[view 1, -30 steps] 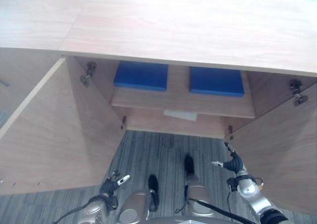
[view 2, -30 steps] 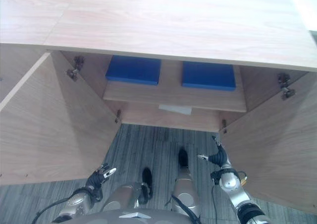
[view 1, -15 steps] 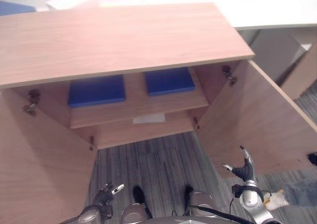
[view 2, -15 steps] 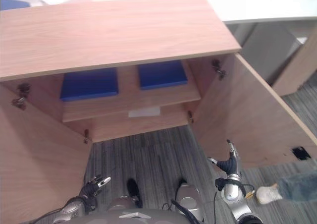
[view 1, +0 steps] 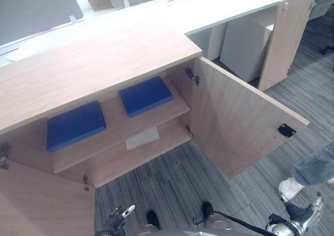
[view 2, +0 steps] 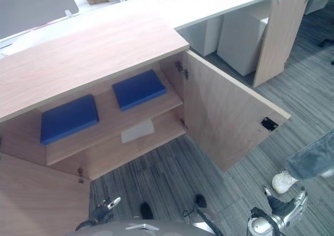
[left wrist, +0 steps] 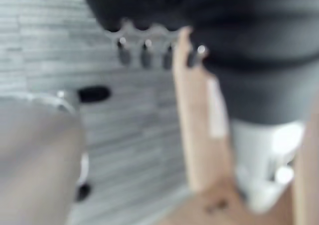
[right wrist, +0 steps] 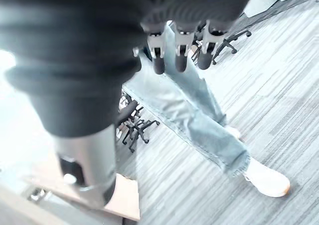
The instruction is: Put the empty folder in the office cabinet
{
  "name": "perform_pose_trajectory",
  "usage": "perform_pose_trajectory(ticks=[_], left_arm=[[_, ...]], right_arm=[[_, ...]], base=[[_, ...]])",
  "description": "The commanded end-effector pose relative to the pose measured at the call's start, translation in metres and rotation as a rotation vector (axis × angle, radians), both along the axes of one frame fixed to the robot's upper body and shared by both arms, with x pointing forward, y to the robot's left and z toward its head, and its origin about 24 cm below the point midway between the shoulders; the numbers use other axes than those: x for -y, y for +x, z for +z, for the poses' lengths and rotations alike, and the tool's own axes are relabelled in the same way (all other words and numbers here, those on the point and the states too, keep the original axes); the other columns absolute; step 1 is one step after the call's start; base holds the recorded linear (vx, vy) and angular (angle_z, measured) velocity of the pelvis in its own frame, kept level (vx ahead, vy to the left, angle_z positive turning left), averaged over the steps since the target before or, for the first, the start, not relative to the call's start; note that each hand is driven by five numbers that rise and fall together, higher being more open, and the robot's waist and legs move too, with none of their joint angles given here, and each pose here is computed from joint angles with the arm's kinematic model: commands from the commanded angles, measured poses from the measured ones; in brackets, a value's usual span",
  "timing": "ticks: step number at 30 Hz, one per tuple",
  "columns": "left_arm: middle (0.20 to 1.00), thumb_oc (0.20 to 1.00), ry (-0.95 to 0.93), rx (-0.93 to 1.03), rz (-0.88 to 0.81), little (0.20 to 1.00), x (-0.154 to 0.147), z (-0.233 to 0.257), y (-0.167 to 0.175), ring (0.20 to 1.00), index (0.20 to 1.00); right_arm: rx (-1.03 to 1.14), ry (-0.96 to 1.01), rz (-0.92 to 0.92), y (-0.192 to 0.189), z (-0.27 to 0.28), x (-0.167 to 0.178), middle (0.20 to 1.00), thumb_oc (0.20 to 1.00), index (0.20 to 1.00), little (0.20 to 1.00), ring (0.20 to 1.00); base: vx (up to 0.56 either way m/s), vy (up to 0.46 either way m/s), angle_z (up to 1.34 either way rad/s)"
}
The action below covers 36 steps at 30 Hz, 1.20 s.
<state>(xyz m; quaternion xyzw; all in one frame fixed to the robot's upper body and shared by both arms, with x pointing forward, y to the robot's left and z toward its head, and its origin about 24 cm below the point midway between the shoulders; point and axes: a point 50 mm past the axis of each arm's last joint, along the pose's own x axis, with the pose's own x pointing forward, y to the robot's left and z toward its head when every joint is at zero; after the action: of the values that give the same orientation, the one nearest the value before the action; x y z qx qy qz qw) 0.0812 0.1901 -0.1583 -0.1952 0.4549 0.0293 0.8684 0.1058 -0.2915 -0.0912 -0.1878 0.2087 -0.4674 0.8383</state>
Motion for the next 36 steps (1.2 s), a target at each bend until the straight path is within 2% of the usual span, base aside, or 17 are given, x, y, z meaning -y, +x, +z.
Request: perform_pose_trajectory(ticks=[1,7,12,15,18,21,24,26,28,32,33,36], left_arm=[[1.0,1.0,0.058,0.044,-0.088,1.0,-0.017,0.006,0.016,1.0,1.0],[1.0,1.0,0.099,-0.039,-0.238,1.0,-0.026,0.004,0.002,1.0,1.0],[1.0,1.0,0.127,-0.066,-0.28,1.0,-0.037,0.006,-0.002,1.0,1.0],[1.0,1.0,0.137,-0.072,-0.308,1.0,-0.048,0.009,-0.001,1.0,1.0],[1.0,1.0,0.14,-0.077,-0.303,1.0,-0.054,0.01,-0.005,1.0,1.0],[1.0,1.0,0.133,-0.067,-0.275,1.0,-0.057,0.01,-0.005,1.0,1.0],[1.0,1.0,0.123,-0.058,-0.253,1.0,-0.058,0.011,-0.002,1.0,1.0],[1.0,1.0,0.122,-0.055,-0.245,1.0,-0.058,0.011,-0.001,1.0,1.0],[1.0,1.0,0.117,-0.036,-0.212,1.0,-0.056,0.012,0.002,1.0,1.0],[1.0,1.0,0.11,-0.006,-0.178,1.0,-0.055,0.013,0.003,1.0,1.0],[1.0,1.0,0.1,0.017,-0.158,1.0,-0.054,0.014,0.005,1.0,1.0],[1.0,1.0,0.091,0.033,-0.147,1.0,-0.051,0.015,0.007,1.0,1.0]], right_arm=[[0.308,0.008,-0.142,0.046,0.031,0.017,1.0,1.0,1.0,1.0,1.0],[0.403,0.062,-0.247,0.071,0.055,0.055,1.0,1.0,1.0,1.0,1.0],[0.462,0.112,-0.268,0.082,0.078,0.088,1.0,1.0,1.0,1.0,1.0],[0.474,0.149,-0.047,0.114,0.114,0.109,1.0,1.0,1.0,1.0,1.0],[0.453,0.18,0.126,0.128,0.125,0.109,1.0,1.0,1.0,1.0,1.0],[0.404,0.209,0.426,0.151,0.136,0.092,1.0,1.0,1.0,1.0,1.0],[0.383,0.262,0.641,0.16,0.138,0.074,1.0,1.0,1.0,1.0,1.0],[0.366,0.268,0.693,0.161,0.136,0.069,1.0,1.0,1.0,1.0,1.0],[0.301,0.28,0.858,0.16,0.129,0.048,1.0,1.0,1.0,1.0,1.0],[0.247,0.308,1.009,0.157,0.118,0.021,1.0,1.0,1.0,1.0,1.0],[0.219,0.324,1.081,0.155,0.112,0.004,1.0,1.0,1.0,1.0,1.0],[0.203,0.349,1.139,0.15,0.103,-0.014,1.0,1.0,1.0,1.0,1.0]], base=[[0.08,-0.204,0.16],[0.06,-0.19,0.26],[0.01,-0.122,0.21],[-0.09,-0.067,0.29],[-0.05,-0.027,0.11],[-0.04,-0.013,0.01],[-0.03,-0.012,-0.11],[-0.02,-0.024,-0.07],[-0.03,-0.053,-0.03],[-0.03,-0.033,-0.04],[0.0,0.0,0.0],[-0.08,0.009,-0.01]])
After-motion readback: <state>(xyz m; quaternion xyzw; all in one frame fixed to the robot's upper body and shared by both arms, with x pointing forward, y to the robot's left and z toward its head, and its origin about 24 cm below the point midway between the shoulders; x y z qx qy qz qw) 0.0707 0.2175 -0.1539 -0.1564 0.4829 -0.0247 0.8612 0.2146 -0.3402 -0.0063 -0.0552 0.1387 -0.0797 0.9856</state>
